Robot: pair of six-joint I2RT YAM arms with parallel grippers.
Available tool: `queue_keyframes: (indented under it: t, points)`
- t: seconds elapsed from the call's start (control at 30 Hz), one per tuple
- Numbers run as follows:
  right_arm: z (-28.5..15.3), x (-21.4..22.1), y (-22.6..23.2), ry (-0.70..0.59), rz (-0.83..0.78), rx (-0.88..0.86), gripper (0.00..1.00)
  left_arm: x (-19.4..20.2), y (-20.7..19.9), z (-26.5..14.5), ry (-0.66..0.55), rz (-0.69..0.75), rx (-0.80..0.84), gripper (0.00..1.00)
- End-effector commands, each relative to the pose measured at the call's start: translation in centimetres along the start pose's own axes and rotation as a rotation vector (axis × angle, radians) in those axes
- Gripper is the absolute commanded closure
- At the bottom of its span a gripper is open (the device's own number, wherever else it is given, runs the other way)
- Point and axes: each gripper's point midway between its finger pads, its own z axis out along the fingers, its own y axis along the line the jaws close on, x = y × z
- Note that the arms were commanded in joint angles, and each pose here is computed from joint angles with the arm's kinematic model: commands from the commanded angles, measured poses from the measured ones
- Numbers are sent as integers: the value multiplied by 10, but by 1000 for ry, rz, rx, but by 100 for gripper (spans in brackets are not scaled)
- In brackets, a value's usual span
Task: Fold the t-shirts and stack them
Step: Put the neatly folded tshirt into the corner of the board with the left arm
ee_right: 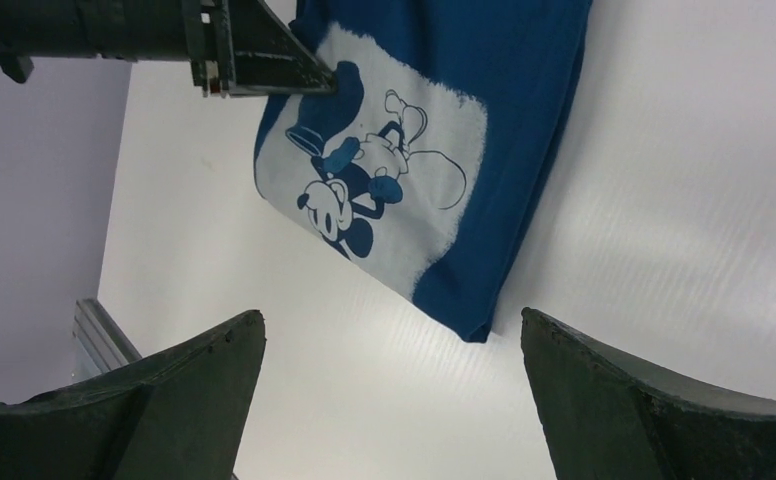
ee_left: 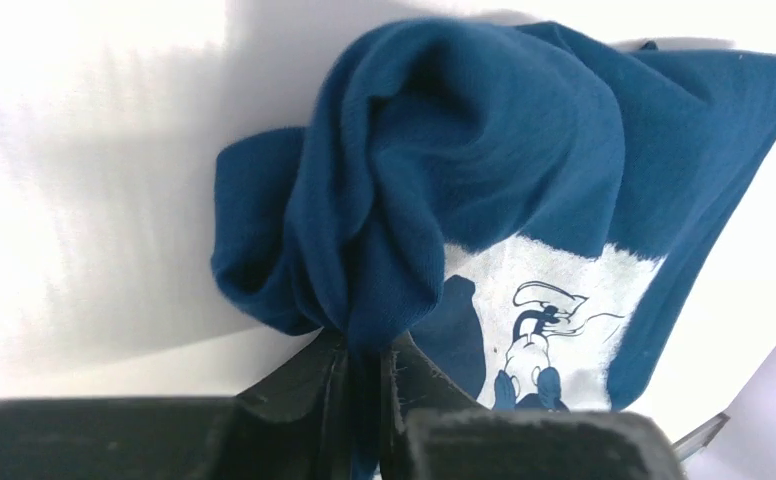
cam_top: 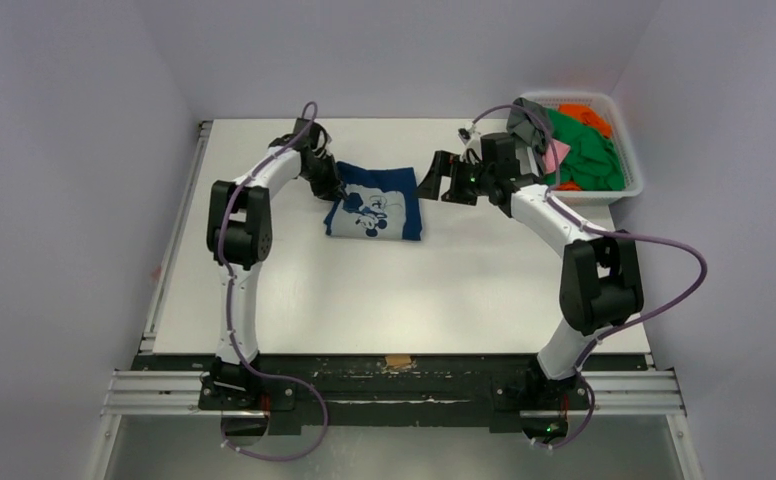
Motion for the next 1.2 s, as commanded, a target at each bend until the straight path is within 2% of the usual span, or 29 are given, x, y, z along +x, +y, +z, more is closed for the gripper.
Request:
queue_keyframes:
  t: [0.0, 0.3, 0.43, 0.6, 0.83, 1.17]
  points:
    - [-23, -28, 15, -103, -70, 2, 1, -3, -13, -4, -24, 73, -14, 100]
    - [-29, -24, -2, -92, -62, 82, 1, -102, 23, -70, -262, 128, 21, 100]
    - [-30, -22, -13, -64, -49, 138, 1, -147, 60, -90, -334, 106, 3, 100]
    - [-36, -20, -24, -45, -42, 213, 1, -202, 110, -127, -489, 127, -101, 100]
    - [-39, -26, -31, -35, -30, 278, 1, -251, 139, -158, -665, 170, -174, 100]
    - [-25, -27, -34, 20, 0, 272, 1, -299, 195, -174, -839, 76, -140, 100]
